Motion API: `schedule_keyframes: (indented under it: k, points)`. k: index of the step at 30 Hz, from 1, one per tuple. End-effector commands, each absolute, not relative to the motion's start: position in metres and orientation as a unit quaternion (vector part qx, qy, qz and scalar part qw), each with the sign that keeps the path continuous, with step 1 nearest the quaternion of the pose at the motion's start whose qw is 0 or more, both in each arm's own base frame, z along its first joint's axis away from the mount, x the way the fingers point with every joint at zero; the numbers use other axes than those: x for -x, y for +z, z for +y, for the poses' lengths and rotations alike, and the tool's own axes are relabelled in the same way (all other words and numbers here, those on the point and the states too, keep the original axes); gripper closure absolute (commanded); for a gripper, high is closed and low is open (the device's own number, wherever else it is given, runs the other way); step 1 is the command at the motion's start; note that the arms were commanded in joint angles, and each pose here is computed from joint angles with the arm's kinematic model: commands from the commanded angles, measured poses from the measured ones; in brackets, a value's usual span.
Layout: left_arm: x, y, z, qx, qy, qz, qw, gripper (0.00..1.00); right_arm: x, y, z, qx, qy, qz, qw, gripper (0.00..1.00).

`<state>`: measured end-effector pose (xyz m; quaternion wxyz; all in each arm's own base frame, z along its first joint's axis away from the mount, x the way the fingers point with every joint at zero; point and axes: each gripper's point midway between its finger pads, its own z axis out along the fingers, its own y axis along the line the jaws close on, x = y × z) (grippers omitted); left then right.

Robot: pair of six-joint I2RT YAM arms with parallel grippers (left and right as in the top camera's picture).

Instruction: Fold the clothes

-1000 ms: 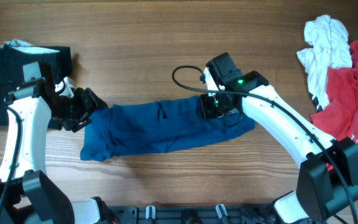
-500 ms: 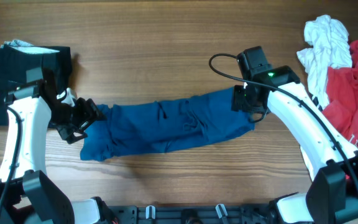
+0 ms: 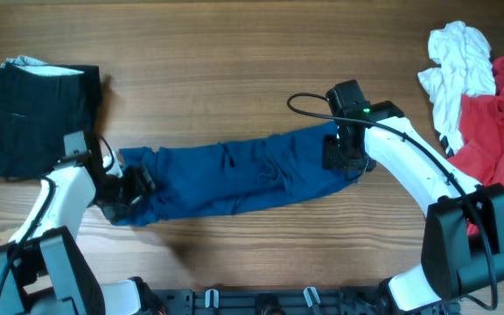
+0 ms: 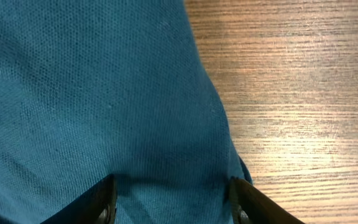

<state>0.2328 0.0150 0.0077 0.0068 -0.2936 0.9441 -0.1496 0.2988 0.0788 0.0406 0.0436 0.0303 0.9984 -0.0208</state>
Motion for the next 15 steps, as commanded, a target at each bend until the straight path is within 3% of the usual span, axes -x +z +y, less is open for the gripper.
schedule_keyframes:
  k: [1,5,7,9,10,15]
  points:
    - [-0.233,-0.002,0.001,0.287,-0.175,0.942,0.016,0.21,-0.296,0.037,0.083,-0.024,-0.011,0.999,0.035,0.41]
    - [-0.239,-0.001,-0.021,0.24,-0.185,0.953,0.022,0.47,-0.296,0.037,0.086,-0.023,-0.003,0.999,0.033,0.41]
    - [-0.242,0.0,-0.03,0.221,-0.186,0.957,0.027,0.53,-0.295,0.036,0.086,-0.023,-0.004,0.999,0.032,0.41]
    - [-0.245,0.0,-0.03,0.217,-0.186,0.958,0.034,0.89,-0.295,0.036,0.086,-0.023,-0.004,0.999,0.032,0.42]
    - [-0.247,0.001,-0.027,0.223,-0.186,0.956,0.038,0.96,-0.295,0.036,0.086,-0.023,-0.004,0.999,0.032,0.41]
    - [-0.292,0.037,0.01,0.255,-0.171,0.946,0.103,0.96,-0.308,0.05,0.086,-0.029,0.0,0.998,0.05,0.43]
